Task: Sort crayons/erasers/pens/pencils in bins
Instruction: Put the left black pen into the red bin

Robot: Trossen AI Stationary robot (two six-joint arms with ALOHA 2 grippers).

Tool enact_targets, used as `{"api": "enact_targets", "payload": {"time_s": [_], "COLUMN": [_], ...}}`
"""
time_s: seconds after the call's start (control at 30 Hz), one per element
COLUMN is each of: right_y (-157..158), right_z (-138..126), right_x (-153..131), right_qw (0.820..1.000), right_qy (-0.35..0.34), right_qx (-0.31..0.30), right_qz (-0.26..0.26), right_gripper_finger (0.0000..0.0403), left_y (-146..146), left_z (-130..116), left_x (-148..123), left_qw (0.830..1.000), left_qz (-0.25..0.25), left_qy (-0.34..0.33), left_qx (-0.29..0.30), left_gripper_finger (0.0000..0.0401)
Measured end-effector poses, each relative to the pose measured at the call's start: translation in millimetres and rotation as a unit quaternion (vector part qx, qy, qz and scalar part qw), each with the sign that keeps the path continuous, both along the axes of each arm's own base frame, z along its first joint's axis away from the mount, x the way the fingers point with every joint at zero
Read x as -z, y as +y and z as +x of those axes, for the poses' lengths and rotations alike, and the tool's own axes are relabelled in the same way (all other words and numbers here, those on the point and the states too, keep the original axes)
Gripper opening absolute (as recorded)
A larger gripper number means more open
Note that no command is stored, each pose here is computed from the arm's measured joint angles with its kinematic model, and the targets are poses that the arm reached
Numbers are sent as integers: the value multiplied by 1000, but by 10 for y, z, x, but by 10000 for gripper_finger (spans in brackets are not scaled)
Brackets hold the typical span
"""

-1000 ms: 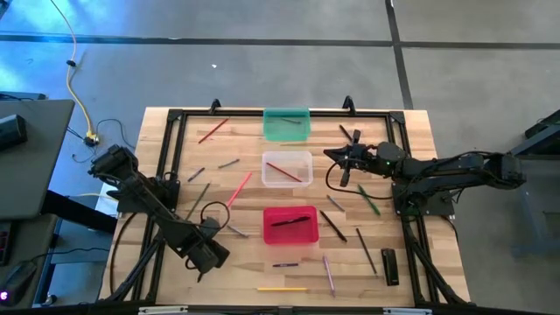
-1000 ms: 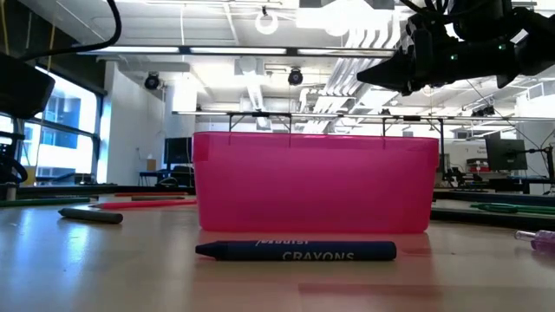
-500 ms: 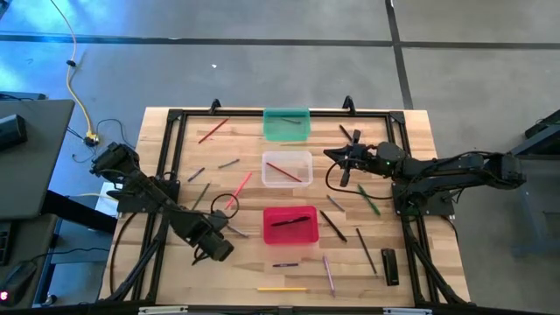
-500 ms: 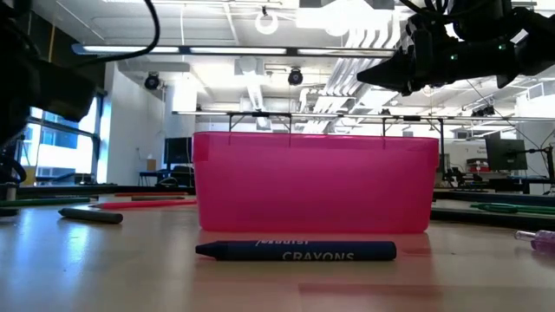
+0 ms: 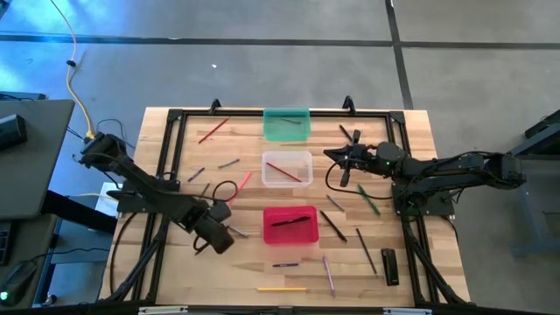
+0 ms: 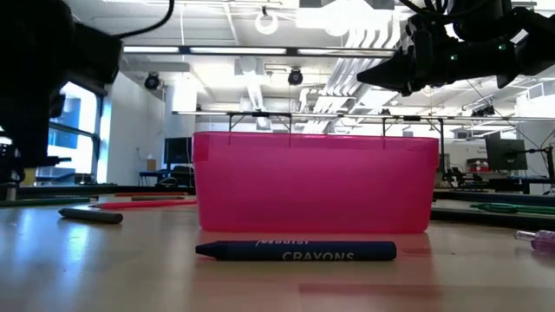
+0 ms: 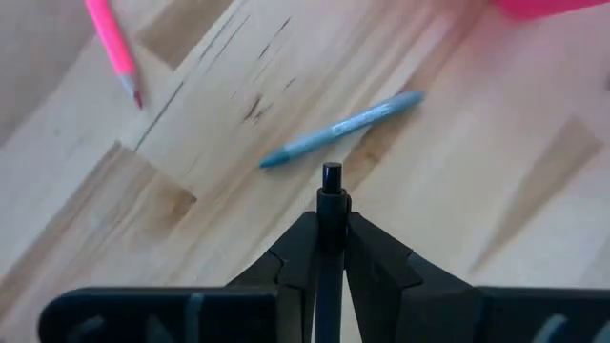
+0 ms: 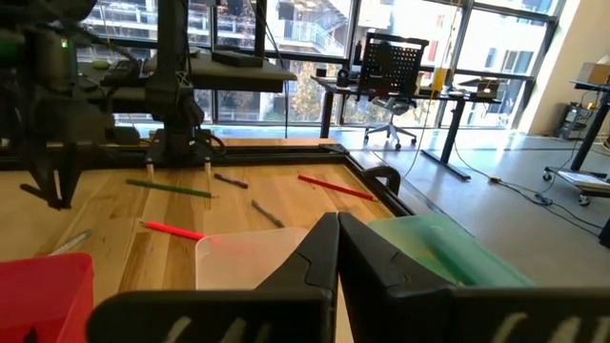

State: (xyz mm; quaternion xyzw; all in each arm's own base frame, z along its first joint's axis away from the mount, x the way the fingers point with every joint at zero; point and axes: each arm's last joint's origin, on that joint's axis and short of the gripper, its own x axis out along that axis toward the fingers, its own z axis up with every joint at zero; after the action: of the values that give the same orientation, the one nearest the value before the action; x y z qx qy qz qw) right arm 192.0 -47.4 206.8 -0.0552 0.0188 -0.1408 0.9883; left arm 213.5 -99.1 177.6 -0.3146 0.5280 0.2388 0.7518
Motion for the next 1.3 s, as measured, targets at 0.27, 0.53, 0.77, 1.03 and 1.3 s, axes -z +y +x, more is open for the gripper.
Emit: {"api": "enact_targets", "payload": {"time_s": [0.27,0.53,0.77,1.03,1.3], "right_y": [0,-1,0,0,-1], "right_z": [0,0,0,0,0], "right_x": [1,-3,-5,-4,1], "right_qw": [1000,1000,1000,1000,1000], "right_qy": [0,-2,-2,-2,0], "right_qx": [0,0,0,0,0], "right_qz": [0,0,-1,0,0], "right_gripper_finger": [0,0,0,0,0], "left_y": [73,194,393,647,814], "left_z": [-73,-3,225,526,856], "left_x": [-275,-565,-729,-742,-585], "left_qw": [996,974,943,915,891], "left_qz": [39,80,124,149,136], "left_qy": [-84,-211,-302,-362,-415], "left_qx": [17,35,66,99,122], "left_gripper_finger": [41,30,23,22,21]}}
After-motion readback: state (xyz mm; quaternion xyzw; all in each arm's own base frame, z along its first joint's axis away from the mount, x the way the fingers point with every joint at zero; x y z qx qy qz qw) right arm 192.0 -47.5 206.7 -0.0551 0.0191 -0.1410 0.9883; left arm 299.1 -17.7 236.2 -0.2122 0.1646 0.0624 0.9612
